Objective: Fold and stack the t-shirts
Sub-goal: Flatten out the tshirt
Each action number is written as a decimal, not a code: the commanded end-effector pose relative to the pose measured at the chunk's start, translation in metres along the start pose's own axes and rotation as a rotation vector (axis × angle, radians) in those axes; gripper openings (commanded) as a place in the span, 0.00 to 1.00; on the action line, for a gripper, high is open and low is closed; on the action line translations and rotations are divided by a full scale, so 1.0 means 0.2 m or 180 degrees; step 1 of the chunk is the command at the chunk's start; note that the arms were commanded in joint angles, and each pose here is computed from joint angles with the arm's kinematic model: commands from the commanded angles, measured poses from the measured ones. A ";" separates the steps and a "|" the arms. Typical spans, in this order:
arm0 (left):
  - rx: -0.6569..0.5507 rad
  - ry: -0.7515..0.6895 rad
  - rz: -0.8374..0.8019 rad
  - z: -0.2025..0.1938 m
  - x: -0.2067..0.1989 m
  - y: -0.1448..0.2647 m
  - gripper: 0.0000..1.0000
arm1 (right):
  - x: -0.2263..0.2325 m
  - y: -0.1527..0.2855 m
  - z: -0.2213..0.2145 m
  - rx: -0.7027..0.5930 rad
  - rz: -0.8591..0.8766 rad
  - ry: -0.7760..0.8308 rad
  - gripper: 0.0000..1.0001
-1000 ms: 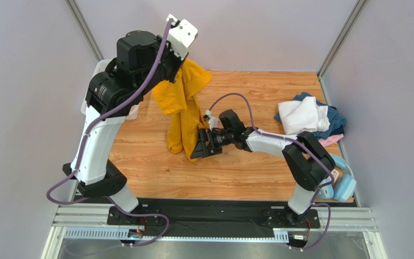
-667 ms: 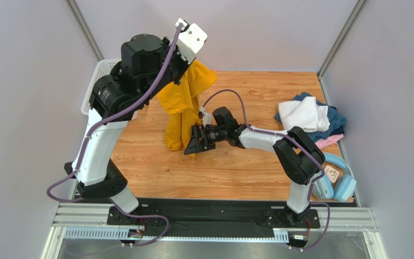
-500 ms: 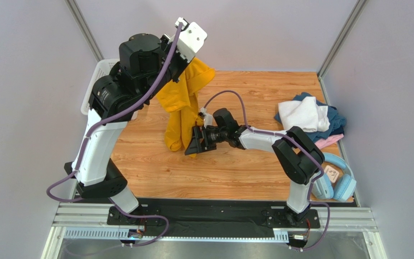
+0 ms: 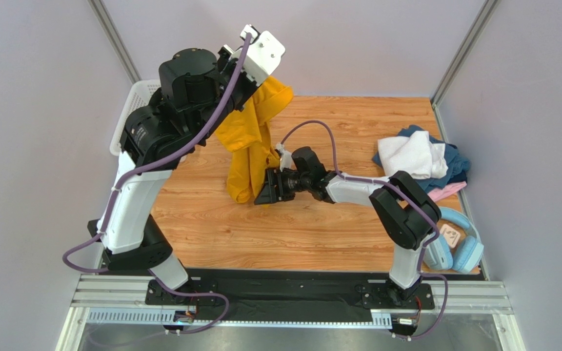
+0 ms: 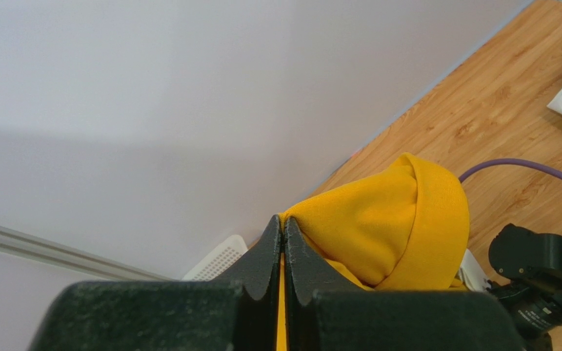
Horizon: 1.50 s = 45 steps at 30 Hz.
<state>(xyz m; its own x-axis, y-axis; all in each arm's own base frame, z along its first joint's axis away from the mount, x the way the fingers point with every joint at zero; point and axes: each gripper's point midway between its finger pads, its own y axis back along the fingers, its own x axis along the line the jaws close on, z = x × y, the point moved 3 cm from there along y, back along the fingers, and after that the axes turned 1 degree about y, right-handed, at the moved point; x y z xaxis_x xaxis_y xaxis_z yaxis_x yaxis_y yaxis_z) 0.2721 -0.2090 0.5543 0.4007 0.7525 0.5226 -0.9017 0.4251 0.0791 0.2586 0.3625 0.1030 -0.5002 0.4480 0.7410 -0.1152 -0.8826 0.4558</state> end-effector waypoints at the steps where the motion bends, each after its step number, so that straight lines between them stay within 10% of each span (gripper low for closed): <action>1: -0.0194 0.0079 0.0226 0.07 0.10 0.08 0.00 | 0.04 0.05 0.09 -0.0274 -0.0016 0.0182 0.61; 6: -0.0118 0.0035 0.0250 0.04 0.10 0.07 0.00 | 0.05 0.10 0.09 -0.0256 -0.0097 0.0188 0.00; 21: 0.0180 0.0093 0.0633 -0.13 0.26 0.10 0.00 | 0.54 0.95 0.25 -0.0997 -0.0989 0.0974 0.00; 31: 0.0202 0.0200 0.0979 -0.27 0.47 0.50 0.00 | 0.74 1.39 0.22 -0.1608 -0.1285 0.1121 0.00; 45: 0.0456 0.0145 -0.0659 -0.51 0.13 0.94 0.00 | 1.29 2.11 0.19 -0.2553 -0.1050 0.1374 0.00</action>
<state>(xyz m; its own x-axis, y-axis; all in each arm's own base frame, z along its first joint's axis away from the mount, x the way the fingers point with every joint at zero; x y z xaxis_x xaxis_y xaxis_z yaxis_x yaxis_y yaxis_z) 0.1392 -0.0413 0.5561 0.3808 0.7943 0.4734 -0.9083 0.4172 0.0307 0.1251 0.1338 0.4860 -0.6288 0.7015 0.3353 -0.7306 -0.6807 0.0539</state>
